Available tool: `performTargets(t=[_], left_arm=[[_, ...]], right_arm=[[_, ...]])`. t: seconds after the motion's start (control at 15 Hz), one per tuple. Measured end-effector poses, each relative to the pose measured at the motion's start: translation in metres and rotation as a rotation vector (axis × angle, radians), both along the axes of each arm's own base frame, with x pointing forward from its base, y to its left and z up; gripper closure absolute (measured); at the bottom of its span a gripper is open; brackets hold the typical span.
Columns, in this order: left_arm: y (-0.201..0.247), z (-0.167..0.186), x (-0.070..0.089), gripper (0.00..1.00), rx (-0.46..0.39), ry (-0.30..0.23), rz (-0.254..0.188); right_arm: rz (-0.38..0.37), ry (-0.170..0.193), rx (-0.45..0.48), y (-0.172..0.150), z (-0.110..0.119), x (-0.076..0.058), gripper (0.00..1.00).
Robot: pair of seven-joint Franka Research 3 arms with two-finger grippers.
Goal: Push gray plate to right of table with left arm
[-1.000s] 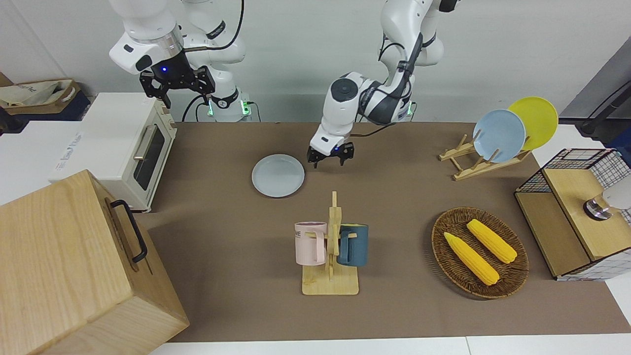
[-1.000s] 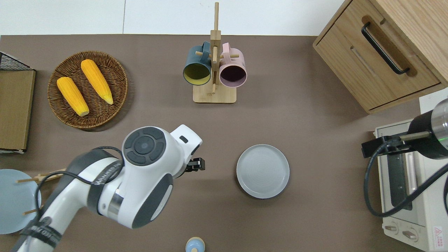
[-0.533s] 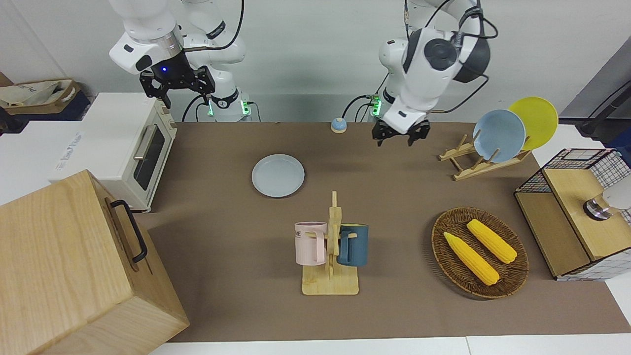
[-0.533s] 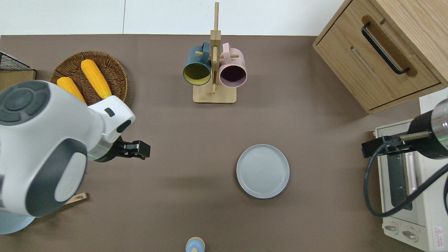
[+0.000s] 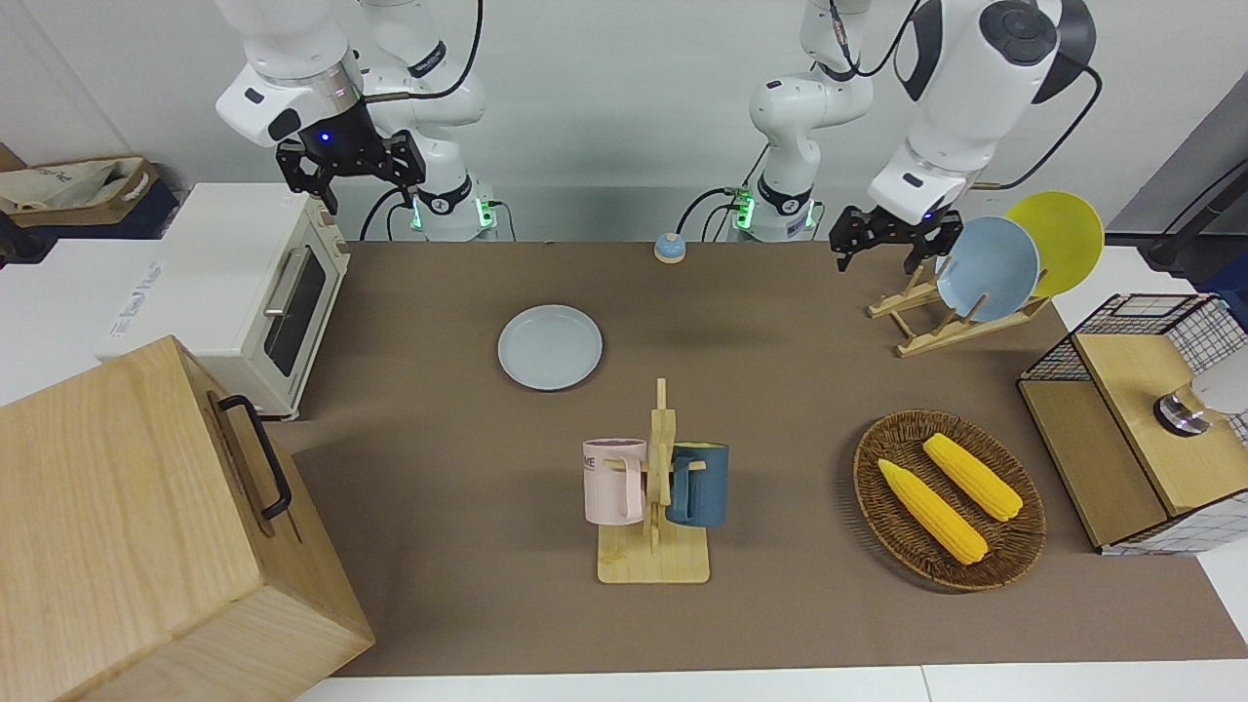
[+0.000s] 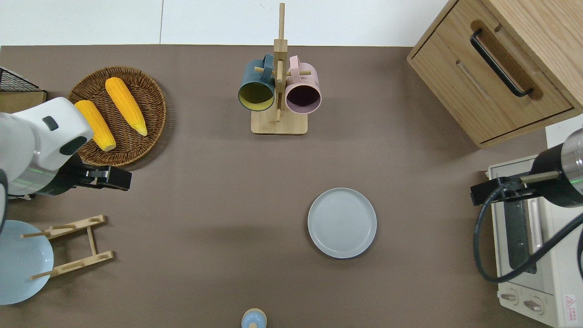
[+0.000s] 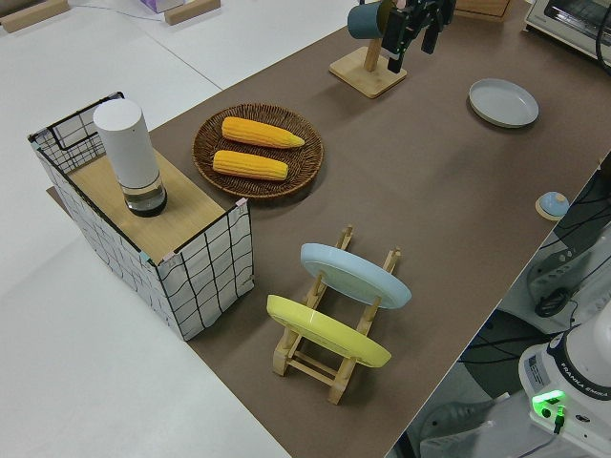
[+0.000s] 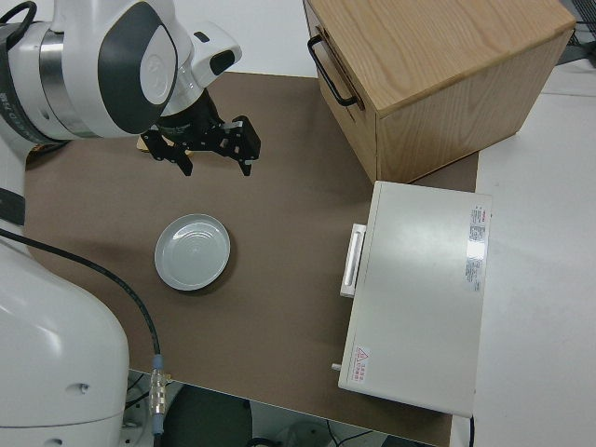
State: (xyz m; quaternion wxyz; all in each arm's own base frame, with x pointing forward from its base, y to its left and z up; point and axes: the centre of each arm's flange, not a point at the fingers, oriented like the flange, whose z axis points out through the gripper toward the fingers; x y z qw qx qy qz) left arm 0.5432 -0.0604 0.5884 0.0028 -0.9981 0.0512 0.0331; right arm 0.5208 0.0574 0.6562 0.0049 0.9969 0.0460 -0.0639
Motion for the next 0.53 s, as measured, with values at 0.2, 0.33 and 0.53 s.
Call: performTargets(t=[0.2, 0.33, 0.53], left_arm=[[0.032, 0.011, 0.004, 0.0, -0.005, -0.024, 0.024], [0.048, 0.019, 0.005, 0.0, -0.007, -0.039, 0.035], [0.06, 0.028, 0.006, 0.0, -0.008, -0.056, 0.023]], right_arm=[[0.0, 0.0, 0.0, 0.0, 0.0, 0.0, 0.01], [0.0, 0.0, 0.0, 0.0, 0.0, 0.0, 0.01], [0.0, 0.0, 0.0, 0.0, 0.0, 0.0, 0.01]])
